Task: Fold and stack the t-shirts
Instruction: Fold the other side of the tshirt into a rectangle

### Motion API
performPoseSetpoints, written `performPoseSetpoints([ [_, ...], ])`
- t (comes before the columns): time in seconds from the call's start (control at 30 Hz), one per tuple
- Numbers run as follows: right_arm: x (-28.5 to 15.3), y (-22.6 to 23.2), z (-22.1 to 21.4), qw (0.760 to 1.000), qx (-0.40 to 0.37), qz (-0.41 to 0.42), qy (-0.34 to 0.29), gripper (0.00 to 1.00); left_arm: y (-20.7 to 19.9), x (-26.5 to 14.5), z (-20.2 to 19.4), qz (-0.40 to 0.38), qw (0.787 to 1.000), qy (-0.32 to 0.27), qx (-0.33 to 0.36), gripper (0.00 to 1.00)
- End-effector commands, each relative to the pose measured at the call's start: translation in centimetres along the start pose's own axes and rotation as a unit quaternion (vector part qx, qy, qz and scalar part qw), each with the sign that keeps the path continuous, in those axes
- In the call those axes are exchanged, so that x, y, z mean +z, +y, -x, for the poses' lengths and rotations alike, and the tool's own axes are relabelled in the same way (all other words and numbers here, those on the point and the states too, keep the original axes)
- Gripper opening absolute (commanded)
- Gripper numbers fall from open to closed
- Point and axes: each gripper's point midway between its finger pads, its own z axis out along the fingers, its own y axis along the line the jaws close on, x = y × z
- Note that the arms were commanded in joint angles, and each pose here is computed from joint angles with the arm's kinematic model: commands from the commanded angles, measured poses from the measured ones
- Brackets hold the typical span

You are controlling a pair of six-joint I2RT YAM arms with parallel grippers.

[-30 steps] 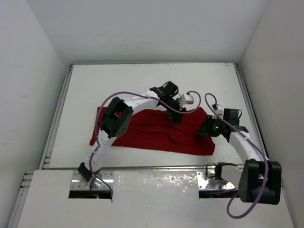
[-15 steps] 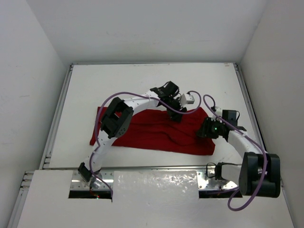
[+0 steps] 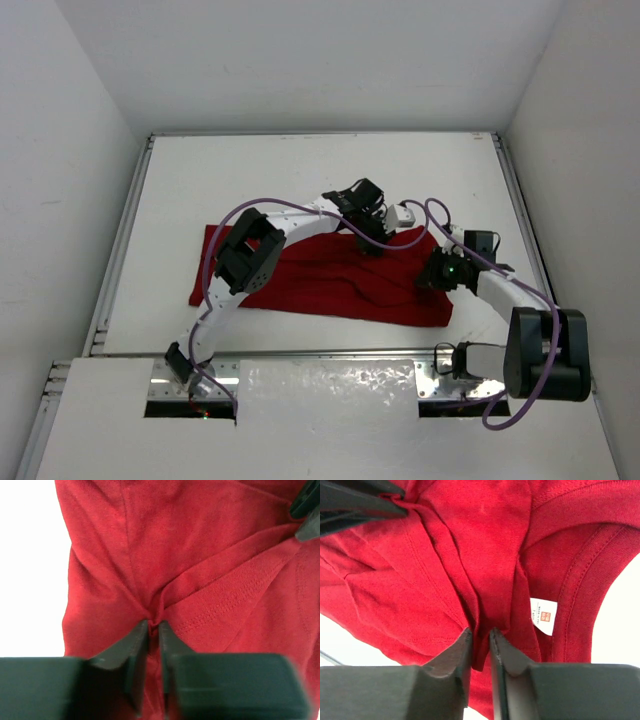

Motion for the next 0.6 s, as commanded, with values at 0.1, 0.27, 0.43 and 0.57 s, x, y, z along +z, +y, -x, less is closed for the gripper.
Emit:
performPoseSetpoints([
  [0.1,0.0,-0.1,0.8,1.000,-0.009,-0.010,-0.011,0.09,-0.2,-1.4,2.3,0.005,1.000,-0.024,0.017,0.00],
  [0.27,-0.8,0.0,1.5,0.999,-0.026,-0.020,-0.015,0.04,-0.2,-2.4,3.6,0.009,0.999,-0.031,0.016,0.11],
  [0.43,-0.7,0.1,1.2,1.000,-0.021,-0.014,-0.013,0.04,0.0,-2.4,3.5,0.018,0.999,-0.028,0.014,0.22],
  [0.57,-0.7,0.1,1.2,1.000,-0.020,-0.013,-0.016,0.04,0.1,-2.8,3.3,0.026,0.999,-0.025,0.007,0.24],
])
